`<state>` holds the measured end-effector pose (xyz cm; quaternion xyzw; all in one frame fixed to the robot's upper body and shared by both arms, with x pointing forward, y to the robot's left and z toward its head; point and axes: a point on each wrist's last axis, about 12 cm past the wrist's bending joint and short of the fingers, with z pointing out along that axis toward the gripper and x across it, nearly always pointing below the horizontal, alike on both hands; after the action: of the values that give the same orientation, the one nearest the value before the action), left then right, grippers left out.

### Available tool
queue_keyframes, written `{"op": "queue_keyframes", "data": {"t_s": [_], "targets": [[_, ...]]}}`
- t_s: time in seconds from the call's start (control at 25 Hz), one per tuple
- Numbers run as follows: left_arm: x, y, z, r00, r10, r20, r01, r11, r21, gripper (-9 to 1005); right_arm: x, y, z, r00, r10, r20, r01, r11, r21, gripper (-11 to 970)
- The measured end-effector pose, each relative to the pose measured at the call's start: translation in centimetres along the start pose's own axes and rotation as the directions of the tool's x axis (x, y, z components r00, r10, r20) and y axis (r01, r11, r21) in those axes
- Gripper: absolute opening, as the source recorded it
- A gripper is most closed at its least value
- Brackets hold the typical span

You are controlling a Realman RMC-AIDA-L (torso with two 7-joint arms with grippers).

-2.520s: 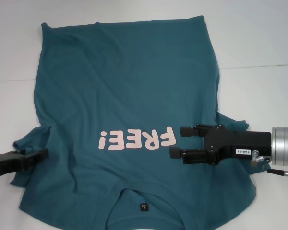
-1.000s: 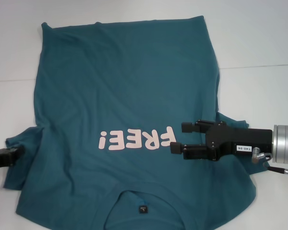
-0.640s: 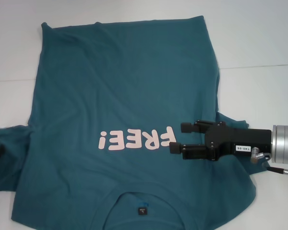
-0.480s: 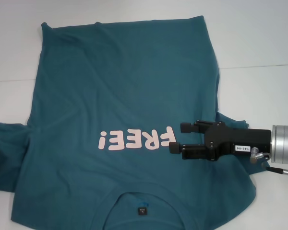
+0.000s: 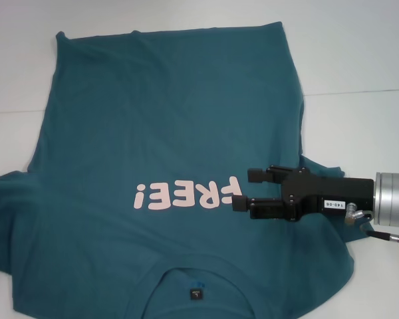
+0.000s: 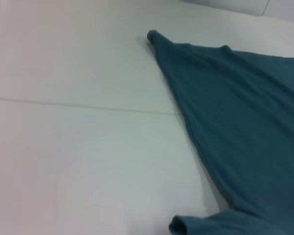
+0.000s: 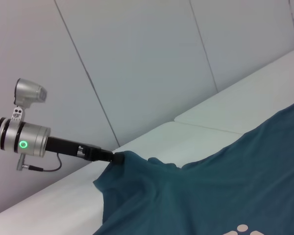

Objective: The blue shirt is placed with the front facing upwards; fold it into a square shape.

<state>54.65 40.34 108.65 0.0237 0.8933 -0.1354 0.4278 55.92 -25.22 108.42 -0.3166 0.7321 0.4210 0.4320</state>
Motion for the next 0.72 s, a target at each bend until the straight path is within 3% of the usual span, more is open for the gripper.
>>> {"op": "queue_keyframes", "data": {"t_s": [0.36,0.72], "targets": [[-1.8,-0.5,0.4,1.000,0.027,0.015,-0.027,0.999,0.021,11,-0.1,0.0,0.1,1.000,-0.003,0.001,0.003,1.000,-0.005,926],[-2.4,-0.8,0.4,0.999,0.048,0.013,-0.048,0.998,0.032,14,0.0,0.0,0.0,1.000,0.000,0.000,0.000,1.000,-0.004,926]]}}
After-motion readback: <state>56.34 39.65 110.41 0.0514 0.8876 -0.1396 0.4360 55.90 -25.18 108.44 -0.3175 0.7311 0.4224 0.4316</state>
